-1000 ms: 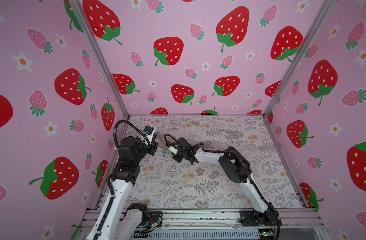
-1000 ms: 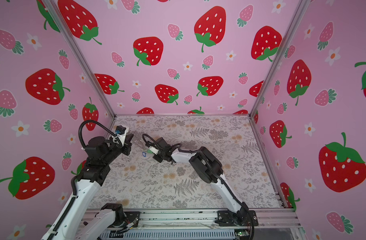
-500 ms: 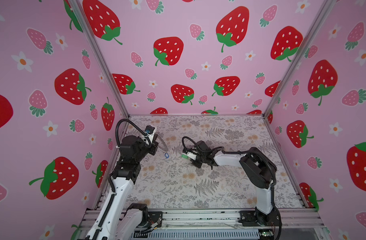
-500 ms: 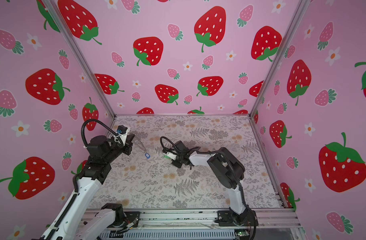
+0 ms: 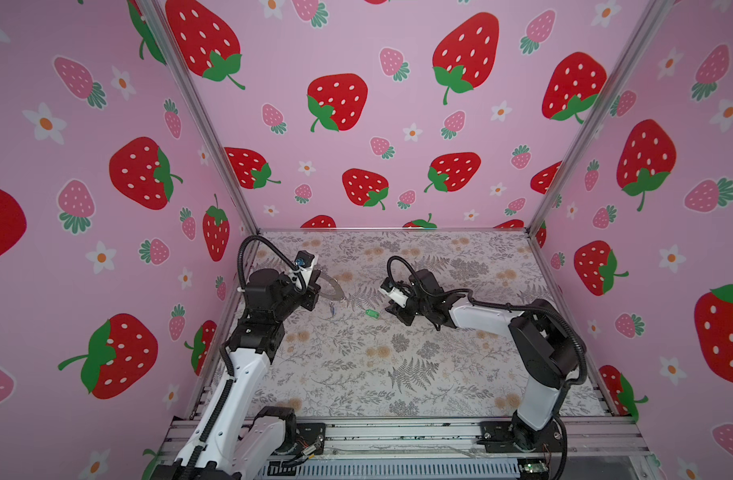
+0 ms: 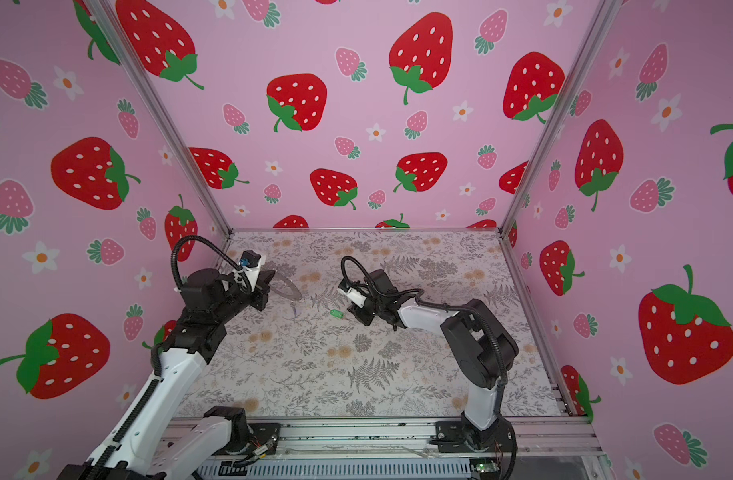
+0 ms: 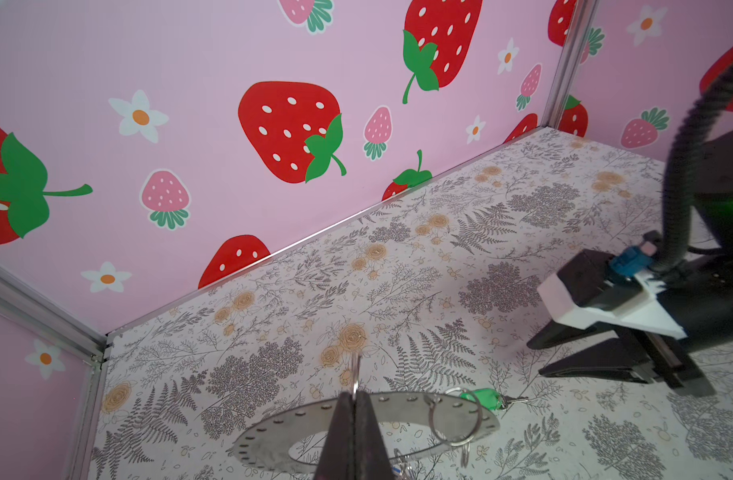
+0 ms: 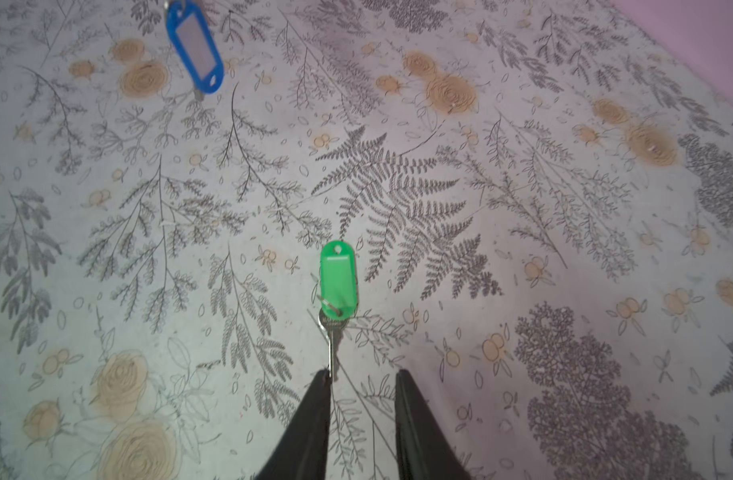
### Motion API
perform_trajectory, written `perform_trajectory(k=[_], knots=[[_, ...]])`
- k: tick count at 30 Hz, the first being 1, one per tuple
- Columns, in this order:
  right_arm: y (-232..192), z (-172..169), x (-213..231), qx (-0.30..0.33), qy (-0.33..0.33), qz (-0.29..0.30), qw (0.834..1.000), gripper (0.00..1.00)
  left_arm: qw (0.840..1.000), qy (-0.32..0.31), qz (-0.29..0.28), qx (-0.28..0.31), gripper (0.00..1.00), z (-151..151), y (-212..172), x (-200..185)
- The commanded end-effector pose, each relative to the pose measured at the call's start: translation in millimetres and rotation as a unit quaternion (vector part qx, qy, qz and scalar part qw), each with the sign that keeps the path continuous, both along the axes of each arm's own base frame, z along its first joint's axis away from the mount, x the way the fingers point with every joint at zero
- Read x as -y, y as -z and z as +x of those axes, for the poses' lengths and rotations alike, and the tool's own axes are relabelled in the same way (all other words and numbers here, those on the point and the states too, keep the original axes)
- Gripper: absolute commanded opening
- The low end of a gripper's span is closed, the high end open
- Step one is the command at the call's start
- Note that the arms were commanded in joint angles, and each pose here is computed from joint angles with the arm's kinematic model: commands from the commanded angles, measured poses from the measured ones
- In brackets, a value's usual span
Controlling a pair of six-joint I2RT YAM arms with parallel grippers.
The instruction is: Put the keys on the keyring
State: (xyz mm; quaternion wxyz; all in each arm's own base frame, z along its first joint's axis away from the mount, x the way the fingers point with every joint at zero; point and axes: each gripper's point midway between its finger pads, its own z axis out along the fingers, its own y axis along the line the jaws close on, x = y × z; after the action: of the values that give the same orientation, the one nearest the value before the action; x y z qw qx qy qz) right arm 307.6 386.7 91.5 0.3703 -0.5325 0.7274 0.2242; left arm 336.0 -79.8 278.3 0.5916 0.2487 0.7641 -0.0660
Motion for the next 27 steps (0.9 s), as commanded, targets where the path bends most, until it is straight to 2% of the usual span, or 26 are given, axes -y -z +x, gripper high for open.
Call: perform_trajectory(k=[1, 6, 9, 12, 17, 22, 27], knots=[[11, -13, -9, -0.002, -0.029, -0.014, 0.999, 0.29, 0.999, 0.014, -0.002, 0.049, 0.00, 2, -33, 6], [11, -13, -6, 0.066, -0.110, -0.018, 0.992, 0.23, 0.998, 0.022, 0.007, 0.050, 0.00, -1, -32, 7], [17, -21, -6, 0.118, -0.196, -0.046, 0.972, 0.22, 0.998, 0.029, 0.008, 0.052, 0.00, -2, -32, 9], [20, -17, -6, 0.157, -0.240, -0.061, 0.956, 0.21, 0.998, 0.039, 0.004, 0.052, 0.00, -4, -32, 12], [32, -11, -13, 0.162, -0.299, -0.070, 0.938, 0.23, 0.997, 0.052, 0.001, 0.056, 0.00, -7, -32, 16], [44, -8, -18, 0.152, -0.327, -0.070, 0.930, 0.25, 0.997, 0.056, 0.001, 0.055, 0.00, -7, -31, 18], [49, -6, -20, 0.142, -0.332, -0.067, 0.930, 0.25, 0.997, 0.058, 0.000, 0.052, 0.00, -7, -29, 18]])
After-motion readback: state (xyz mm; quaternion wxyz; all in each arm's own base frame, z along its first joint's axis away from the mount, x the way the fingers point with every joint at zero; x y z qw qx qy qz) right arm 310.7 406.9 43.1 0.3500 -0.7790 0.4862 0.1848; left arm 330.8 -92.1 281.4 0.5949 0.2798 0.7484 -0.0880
